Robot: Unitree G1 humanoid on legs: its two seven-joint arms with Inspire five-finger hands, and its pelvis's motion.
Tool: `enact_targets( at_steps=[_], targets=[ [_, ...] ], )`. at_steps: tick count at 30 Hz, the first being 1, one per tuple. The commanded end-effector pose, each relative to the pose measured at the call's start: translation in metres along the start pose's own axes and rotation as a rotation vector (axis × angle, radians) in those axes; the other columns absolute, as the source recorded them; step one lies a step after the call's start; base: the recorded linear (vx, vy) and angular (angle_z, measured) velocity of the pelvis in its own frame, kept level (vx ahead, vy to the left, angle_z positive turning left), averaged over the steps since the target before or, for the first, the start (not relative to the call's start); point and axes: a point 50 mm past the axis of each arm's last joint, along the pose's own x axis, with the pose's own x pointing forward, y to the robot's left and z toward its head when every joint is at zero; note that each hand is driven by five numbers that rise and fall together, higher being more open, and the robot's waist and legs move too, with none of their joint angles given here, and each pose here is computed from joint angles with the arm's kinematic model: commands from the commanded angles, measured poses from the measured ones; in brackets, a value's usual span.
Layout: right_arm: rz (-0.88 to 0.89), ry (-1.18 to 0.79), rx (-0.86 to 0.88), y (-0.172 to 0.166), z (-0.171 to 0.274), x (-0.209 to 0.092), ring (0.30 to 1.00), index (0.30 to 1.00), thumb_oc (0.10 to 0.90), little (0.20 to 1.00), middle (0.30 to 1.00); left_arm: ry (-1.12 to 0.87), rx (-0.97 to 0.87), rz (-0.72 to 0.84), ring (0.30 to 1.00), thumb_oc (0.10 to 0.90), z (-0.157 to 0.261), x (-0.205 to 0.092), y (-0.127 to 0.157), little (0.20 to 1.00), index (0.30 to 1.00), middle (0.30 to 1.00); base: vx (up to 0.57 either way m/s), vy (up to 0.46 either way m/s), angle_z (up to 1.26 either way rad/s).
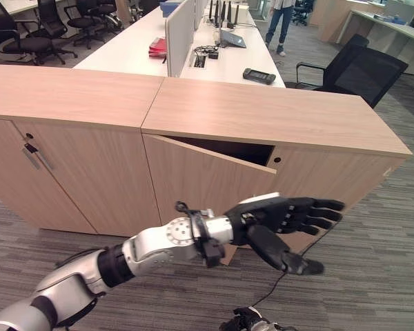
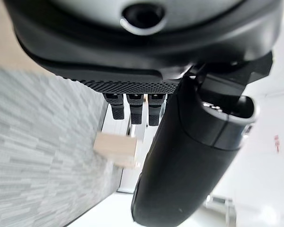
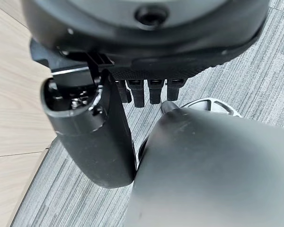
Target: Put the empty folder in the office cabinet
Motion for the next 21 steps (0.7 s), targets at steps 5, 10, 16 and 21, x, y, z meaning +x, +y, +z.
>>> enact_targets(
  at_steps=[5, 10, 16, 21],
  targets=[
    [0.066, 0.224, -0.047, 0.017, -0.072, -0.01, 0.9, 0.9, 0.8, 0.9, 0.9, -0.279, 0.079, -0.031, 0.9, 0.8, 0.019, -0.041, -0.01, 0.9, 0.9, 0.9, 0.0, -0.001, 0.01],
    [0.053, 0.211, -0.022, 0.007, -0.069, -0.01, 0.9, 0.9, 0.8, 0.9, 0.9, -0.158, 0.046, 0.052, 0.9, 0.8, -0.017, -0.066, 0.001, 0.9, 0.9, 0.9, 0.0, 0.005, 0.01],
    [0.026, 0.204, 0.042, -0.002, -0.067, -0.009, 0.9, 0.9, 0.8, 0.9, 0.9, 0.02, -0.191, 0.329, 0.9, 0.8, -0.087, -0.117, 0.018, 0.9, 0.9, 0.9, -0.02, 0.009, 0.06],
    [0.002, 0.203, 0.155, -0.009, -0.068, -0.01, 0.9, 0.9, 0.8, 0.9, 0.9, 0.244, -0.322, 0.656, 0.9, 0.8, -0.15, -0.191, 0.021, 0.9, 0.9, 0.9, -0.03, 0.012, 0.09]
  ],
)
